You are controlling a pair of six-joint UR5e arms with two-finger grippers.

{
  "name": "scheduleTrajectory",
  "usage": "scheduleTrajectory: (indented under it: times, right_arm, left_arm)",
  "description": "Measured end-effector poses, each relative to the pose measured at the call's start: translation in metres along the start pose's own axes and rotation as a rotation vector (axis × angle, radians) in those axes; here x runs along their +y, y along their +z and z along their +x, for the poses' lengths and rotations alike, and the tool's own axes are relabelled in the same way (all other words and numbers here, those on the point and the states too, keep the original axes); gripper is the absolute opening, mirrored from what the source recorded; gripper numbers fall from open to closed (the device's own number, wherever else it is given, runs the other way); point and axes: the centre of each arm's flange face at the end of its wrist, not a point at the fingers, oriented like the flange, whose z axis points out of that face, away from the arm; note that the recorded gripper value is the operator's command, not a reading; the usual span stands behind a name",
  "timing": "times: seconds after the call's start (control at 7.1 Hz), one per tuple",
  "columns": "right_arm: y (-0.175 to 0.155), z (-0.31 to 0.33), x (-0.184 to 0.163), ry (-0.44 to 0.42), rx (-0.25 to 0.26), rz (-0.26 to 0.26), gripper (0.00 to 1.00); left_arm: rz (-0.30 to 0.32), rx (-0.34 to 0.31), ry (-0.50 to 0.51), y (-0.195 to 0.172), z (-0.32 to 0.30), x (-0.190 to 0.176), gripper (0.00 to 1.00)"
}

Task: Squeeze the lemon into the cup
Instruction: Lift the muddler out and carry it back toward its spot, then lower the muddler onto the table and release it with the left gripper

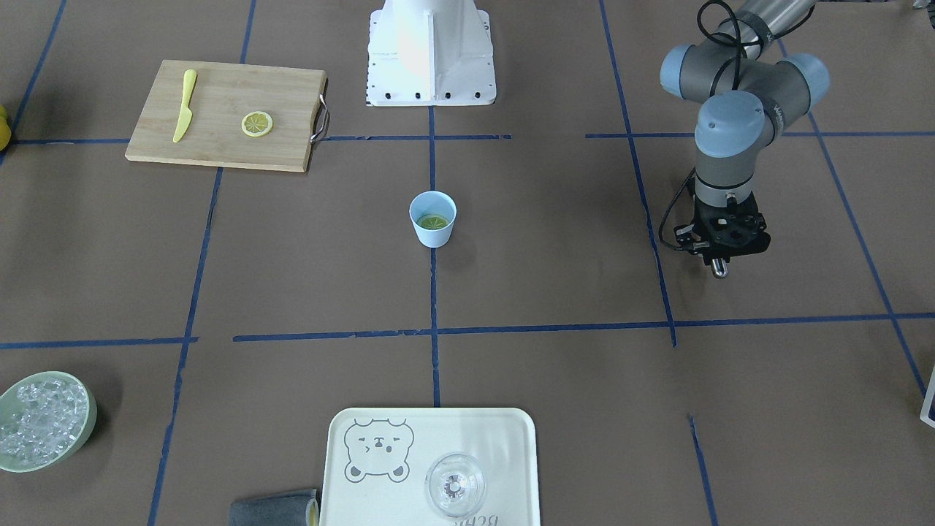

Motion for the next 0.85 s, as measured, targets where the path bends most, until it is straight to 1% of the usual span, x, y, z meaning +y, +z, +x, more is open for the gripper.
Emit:
scheduleTrajectory:
  times: [0.42, 0.56, 0.7, 0.85]
  right_arm:
    - [0.0, 0.0, -0.001, 0.0, 0.0, 0.0, 1.0]
    - [0.0, 0.0, -0.001, 0.001, 0.0, 0.0, 1.0]
    - [0.0, 0.0, -0.001, 0.001, 0.0, 0.0, 1.0]
    - [0.0, 0.0, -0.001, 0.002, -0.001, 0.0, 1.0]
  left_arm:
    - [0.009, 0.012, 0.014, -0.002, 0.004, -0.004, 1.0]
    - [0.032, 0.024, 0.043, -0.016, -0.004, -0.017, 1.0]
    - [0.07, 0.041, 0.107, -0.041, -0.028, -0.04, 1.0]
    - [0.1, 0.06, 0.177, -0.07, -0.075, -0.068, 1.0]
